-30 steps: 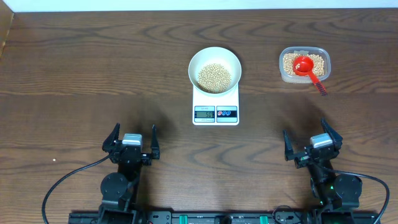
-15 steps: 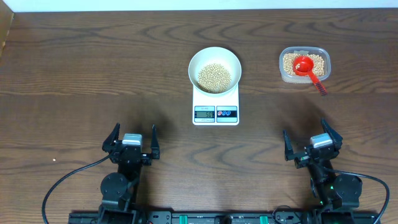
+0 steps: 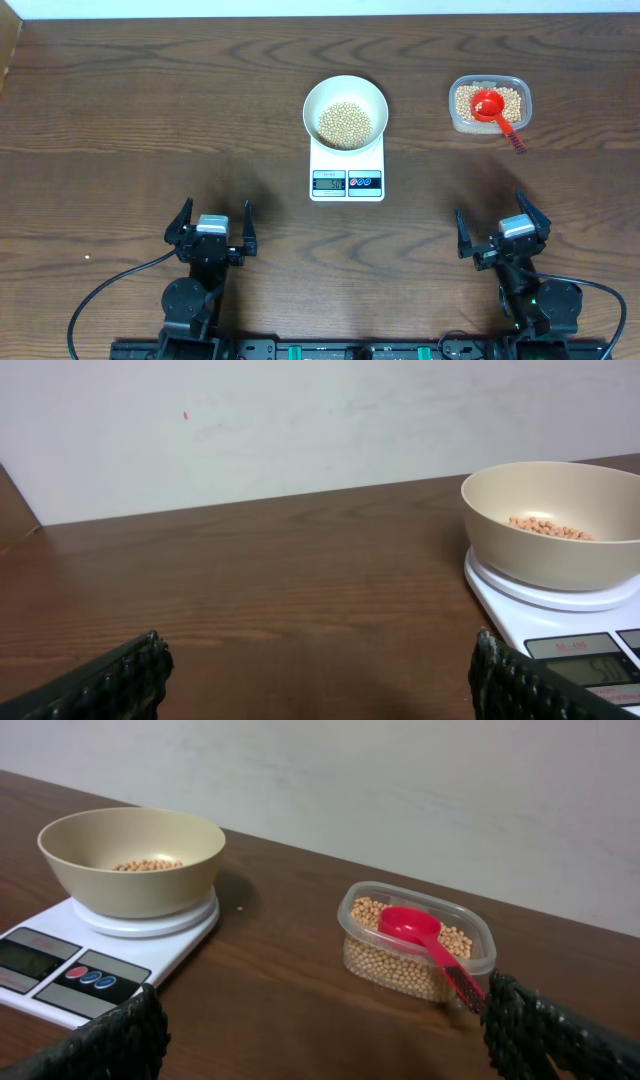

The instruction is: Scoop item into bowl and weigh 50g on scale

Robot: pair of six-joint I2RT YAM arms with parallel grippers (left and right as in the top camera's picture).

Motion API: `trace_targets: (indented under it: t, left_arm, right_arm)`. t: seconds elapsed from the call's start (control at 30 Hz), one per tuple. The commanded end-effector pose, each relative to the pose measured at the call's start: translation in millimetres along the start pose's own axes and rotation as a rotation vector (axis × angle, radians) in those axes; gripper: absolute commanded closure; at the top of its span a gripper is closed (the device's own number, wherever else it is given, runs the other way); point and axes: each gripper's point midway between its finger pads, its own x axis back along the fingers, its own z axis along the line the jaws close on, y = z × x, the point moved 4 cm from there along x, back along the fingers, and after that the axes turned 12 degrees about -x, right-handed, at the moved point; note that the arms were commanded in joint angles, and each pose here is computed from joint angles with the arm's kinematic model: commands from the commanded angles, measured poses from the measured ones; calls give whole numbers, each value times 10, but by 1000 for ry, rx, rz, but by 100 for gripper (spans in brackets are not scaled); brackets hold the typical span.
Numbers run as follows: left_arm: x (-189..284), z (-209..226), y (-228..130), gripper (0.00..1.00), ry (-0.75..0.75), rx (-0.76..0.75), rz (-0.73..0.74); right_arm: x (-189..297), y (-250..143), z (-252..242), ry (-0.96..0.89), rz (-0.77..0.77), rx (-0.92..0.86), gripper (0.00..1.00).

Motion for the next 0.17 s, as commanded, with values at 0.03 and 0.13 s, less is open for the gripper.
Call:
trace_targets:
  t: [0.03, 0.13]
  left_arm:
    - [-6, -22, -153, 3, -2, 9, 63]
    - [-6, -22, -153, 3, -1, 8, 64]
  right_arm:
    - [-2, -15, 23, 12, 5, -15, 1]
    - [-2, -15, 23, 12, 5, -15, 1]
